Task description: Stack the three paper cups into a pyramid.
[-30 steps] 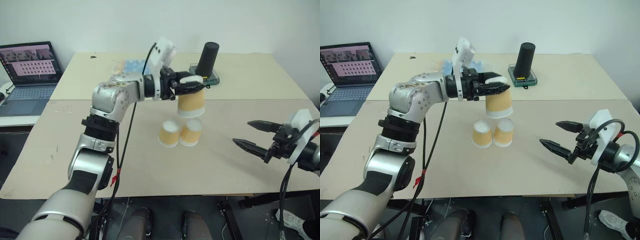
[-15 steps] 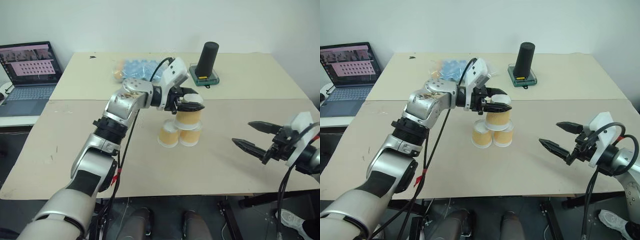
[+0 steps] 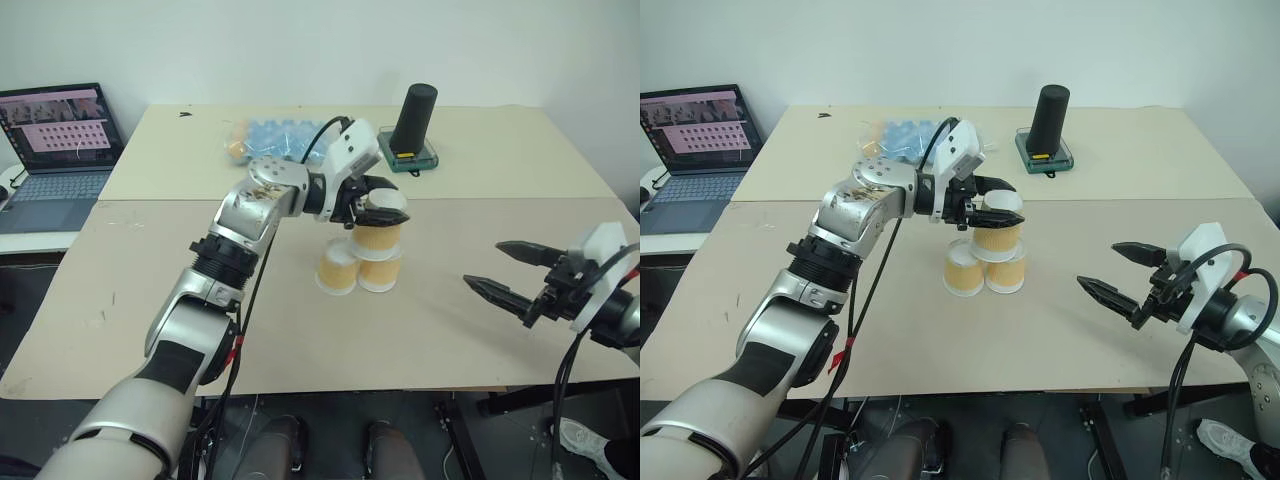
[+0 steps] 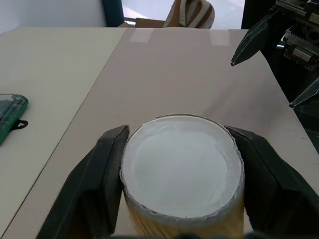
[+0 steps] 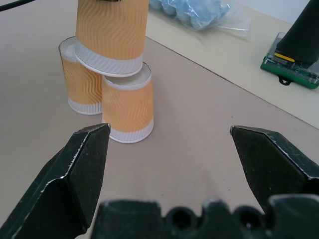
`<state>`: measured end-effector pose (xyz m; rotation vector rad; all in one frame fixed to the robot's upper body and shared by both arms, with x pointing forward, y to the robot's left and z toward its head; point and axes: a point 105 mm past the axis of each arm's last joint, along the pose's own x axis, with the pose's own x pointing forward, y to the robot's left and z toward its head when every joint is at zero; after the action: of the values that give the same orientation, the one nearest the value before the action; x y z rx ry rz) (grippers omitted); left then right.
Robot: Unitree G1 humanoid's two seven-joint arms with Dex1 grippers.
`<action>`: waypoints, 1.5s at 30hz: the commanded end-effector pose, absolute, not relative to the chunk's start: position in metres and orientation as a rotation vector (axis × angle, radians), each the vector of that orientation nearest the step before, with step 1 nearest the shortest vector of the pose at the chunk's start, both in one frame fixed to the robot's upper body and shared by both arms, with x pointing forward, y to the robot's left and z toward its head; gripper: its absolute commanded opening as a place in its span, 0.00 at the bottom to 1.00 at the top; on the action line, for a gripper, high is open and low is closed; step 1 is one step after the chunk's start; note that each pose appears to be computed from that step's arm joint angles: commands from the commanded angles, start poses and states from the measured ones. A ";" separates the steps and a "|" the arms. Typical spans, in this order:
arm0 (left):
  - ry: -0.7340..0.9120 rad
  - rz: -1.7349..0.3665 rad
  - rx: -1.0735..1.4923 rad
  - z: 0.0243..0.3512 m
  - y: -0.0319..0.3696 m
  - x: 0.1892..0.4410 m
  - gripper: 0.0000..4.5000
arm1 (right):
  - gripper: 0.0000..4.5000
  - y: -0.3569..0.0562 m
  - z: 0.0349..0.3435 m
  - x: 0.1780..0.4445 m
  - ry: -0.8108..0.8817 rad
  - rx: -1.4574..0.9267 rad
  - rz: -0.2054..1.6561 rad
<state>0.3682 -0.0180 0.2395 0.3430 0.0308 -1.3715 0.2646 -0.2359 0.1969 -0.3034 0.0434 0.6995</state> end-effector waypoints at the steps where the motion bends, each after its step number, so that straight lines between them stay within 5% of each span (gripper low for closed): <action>1: -0.009 -1.376 0.351 0.249 -0.019 0.366 0.99 | 1.00 -0.238 0.215 0.263 -0.018 -0.345 0.683; 45: -0.102 -1.342 0.299 0.288 -0.005 0.362 0.99 | 1.00 -0.236 0.215 0.270 -0.007 -0.351 0.713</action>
<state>0.3724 -0.0018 0.2558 0.2821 0.0054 -1.3210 0.2714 -0.2361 0.2036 -0.3116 0.0281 0.7130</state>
